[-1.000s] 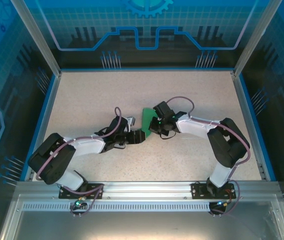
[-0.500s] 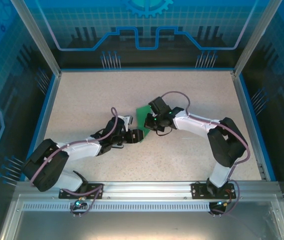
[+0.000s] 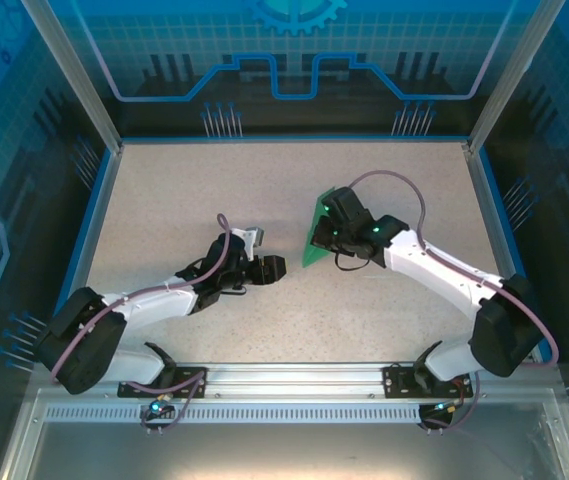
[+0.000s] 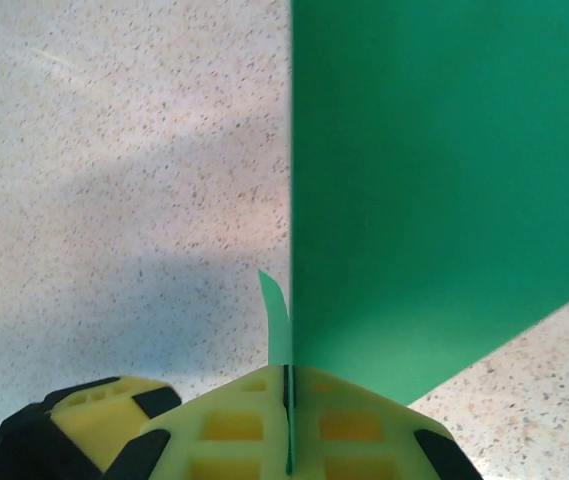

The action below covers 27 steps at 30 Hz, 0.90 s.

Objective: Fold a paper plane with a square sheet of paper (pick it up from the middle)

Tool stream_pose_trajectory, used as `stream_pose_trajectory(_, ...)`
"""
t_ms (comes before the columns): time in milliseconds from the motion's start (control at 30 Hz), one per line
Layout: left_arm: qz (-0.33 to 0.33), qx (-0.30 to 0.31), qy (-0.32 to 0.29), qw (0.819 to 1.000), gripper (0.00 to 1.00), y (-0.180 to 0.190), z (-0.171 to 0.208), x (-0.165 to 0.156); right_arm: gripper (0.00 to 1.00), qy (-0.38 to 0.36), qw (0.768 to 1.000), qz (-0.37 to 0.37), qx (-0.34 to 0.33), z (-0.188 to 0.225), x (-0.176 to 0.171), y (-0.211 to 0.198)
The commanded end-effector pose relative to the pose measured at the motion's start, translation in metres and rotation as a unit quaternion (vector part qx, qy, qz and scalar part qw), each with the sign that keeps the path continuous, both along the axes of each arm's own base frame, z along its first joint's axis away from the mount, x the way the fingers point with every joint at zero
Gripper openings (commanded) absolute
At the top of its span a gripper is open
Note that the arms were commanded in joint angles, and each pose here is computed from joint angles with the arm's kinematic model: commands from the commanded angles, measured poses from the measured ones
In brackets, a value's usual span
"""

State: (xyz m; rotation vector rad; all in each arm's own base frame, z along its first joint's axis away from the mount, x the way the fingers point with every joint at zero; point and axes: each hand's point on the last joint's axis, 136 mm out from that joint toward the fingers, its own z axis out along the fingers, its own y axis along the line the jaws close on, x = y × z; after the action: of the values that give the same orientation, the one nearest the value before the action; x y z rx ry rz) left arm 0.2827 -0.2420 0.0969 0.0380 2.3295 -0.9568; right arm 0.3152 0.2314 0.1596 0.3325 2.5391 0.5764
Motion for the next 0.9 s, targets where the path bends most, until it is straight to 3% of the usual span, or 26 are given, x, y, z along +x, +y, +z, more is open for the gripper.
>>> stream_pose_trajectory(0,0.000,-0.005,-0.019,1.000,0.64,-0.002,0.009,0.004,0.02,0.028,0.999,-0.009,-0.032,-0.027,-0.001,-0.010)
stream_pose_trajectory(300,-0.027,-0.007,-0.015,0.999,0.65,-0.011,0.002,0.001,0.03,0.116,0.993,-0.003,0.004,-0.082,-0.004,0.019)
stream_pose_trajectory(533,-0.056,0.009,-0.024,0.998,0.70,-0.022,-0.011,-0.005,0.04,0.159,0.987,-0.004,0.013,-0.103,-0.006,0.030)
stream_pose_trajectory(867,-0.138,0.054,-0.115,0.982,0.66,-0.053,-0.020,-0.015,0.07,0.183,0.983,-0.022,0.017,-0.109,-0.010,0.024)
